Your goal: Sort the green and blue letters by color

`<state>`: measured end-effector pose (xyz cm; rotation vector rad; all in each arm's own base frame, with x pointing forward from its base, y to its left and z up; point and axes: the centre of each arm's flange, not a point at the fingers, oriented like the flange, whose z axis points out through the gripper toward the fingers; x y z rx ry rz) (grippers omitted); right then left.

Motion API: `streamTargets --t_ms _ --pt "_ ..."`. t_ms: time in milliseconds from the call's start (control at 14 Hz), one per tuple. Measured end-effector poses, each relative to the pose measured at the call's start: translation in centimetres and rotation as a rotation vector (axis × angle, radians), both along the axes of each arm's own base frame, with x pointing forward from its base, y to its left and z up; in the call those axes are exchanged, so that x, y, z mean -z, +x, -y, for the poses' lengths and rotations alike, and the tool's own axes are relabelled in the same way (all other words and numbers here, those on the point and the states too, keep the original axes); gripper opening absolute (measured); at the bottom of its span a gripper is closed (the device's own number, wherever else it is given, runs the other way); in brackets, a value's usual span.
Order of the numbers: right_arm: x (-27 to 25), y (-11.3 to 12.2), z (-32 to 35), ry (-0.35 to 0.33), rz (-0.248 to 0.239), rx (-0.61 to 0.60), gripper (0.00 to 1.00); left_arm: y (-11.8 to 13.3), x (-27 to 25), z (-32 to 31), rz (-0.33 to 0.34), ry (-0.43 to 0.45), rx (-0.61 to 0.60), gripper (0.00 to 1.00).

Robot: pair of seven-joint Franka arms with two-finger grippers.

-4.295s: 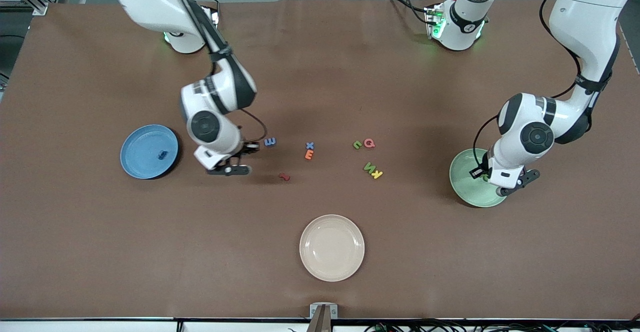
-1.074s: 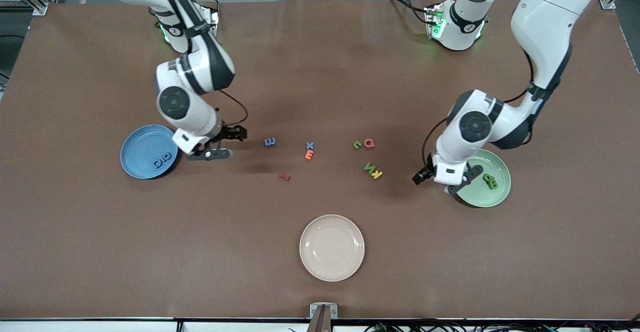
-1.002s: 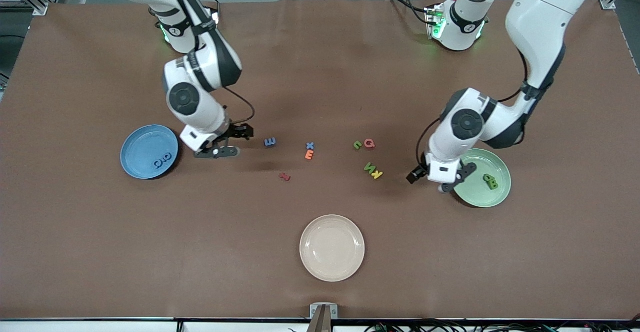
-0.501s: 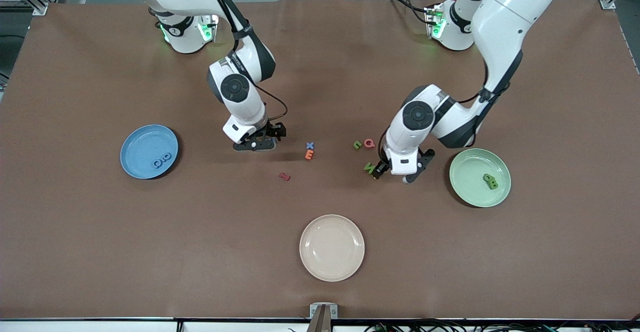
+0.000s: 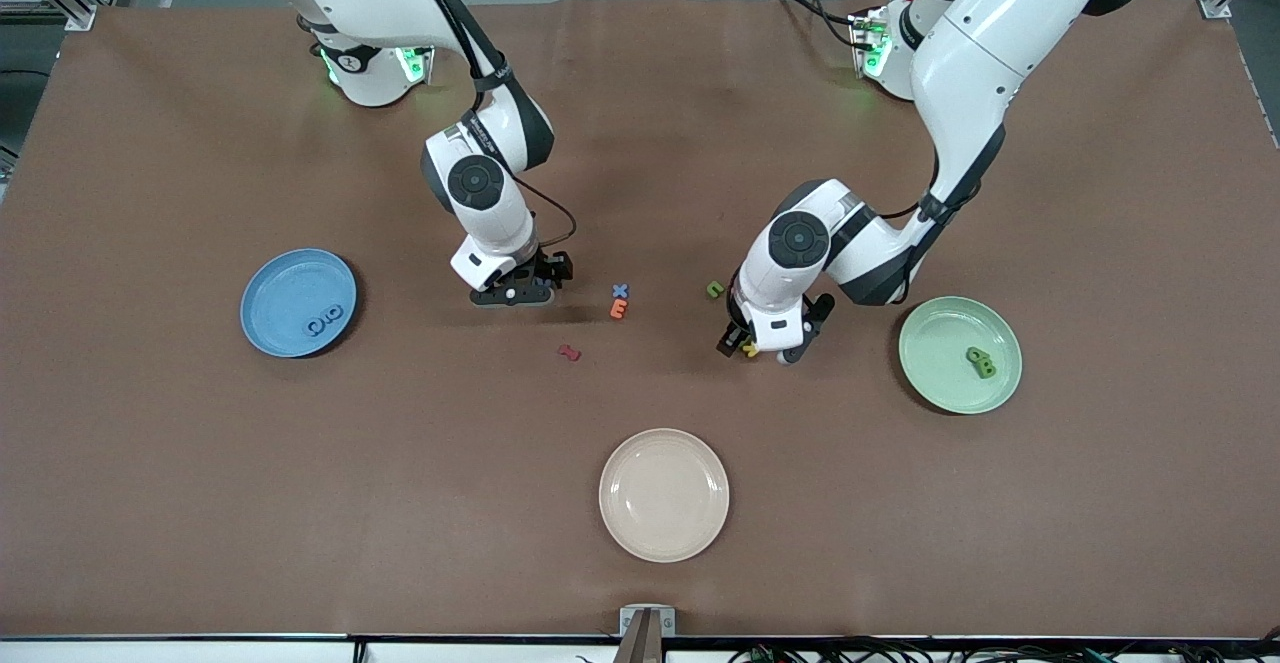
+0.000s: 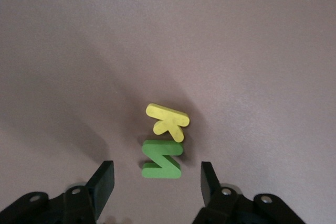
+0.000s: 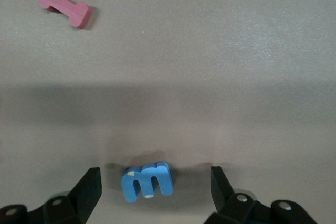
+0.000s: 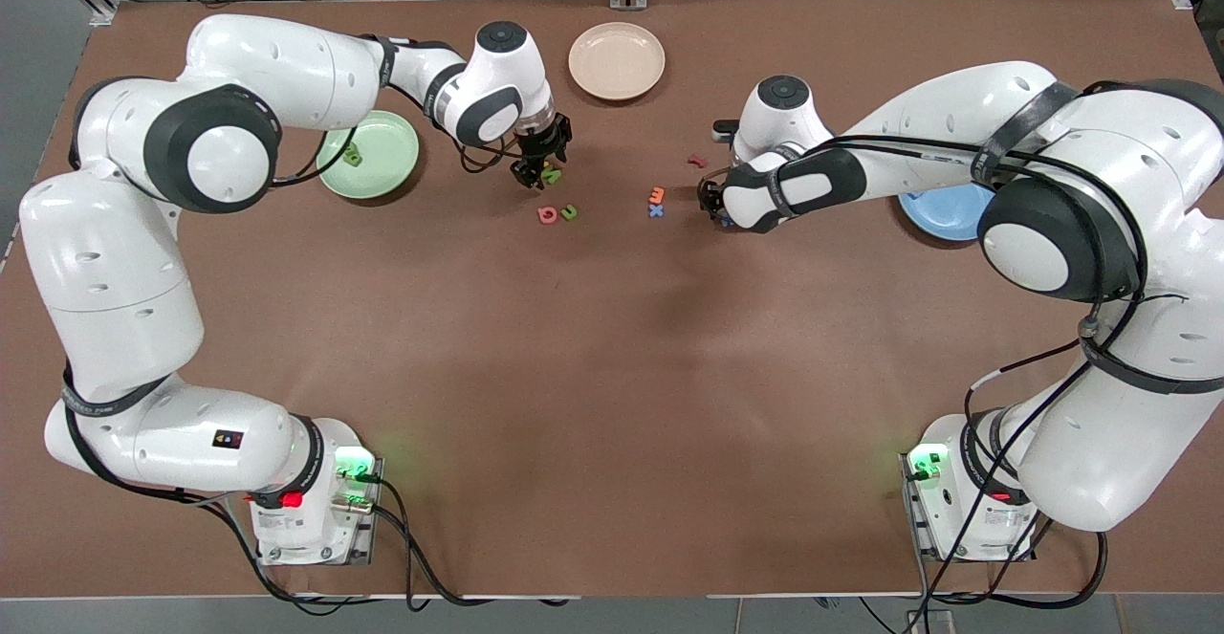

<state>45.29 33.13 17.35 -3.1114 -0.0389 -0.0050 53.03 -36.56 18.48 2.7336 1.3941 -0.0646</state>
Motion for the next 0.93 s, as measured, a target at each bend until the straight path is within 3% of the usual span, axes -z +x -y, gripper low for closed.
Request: streamTargets --t_ms 215,501,644,716,859,931 --pt "0.29 -0.4 -0.44 -0.002 -0.001 -0.011 0.8 -0.19 0.69 0.17 -0.011 0.0 0.0 0.72" --pt "0.17 -0.5 -0.64 -0.002 0.001 -0.015 0.71 0.08 1.09 0.22 -0.015 -0.003 -0.005 0.53" --pt "-0.1 -0.61 -0.95 0.001 0.005 -0.02 0.56 0.12 1.03 0.24 -0.015 -0.003 -0.006 0.49" --pt "-0.11 -0.63 -0.98 0.001 0.005 -0.021 0.56 0.13 0.94 0.24 -0.015 -0.001 -0.005 0.38" --pt "-0.48 -0.54 -0.99 0.004 0.007 -0.02 0.41 0.19 0.87 0.26 -0.013 -0.003 -0.006 0.35" --pt "-0.4 -0.65 -0.95 -0.001 0.0 -0.021 0.41 0.33 0.78 0.25 -0.01 -0.004 -0.007 0.35"
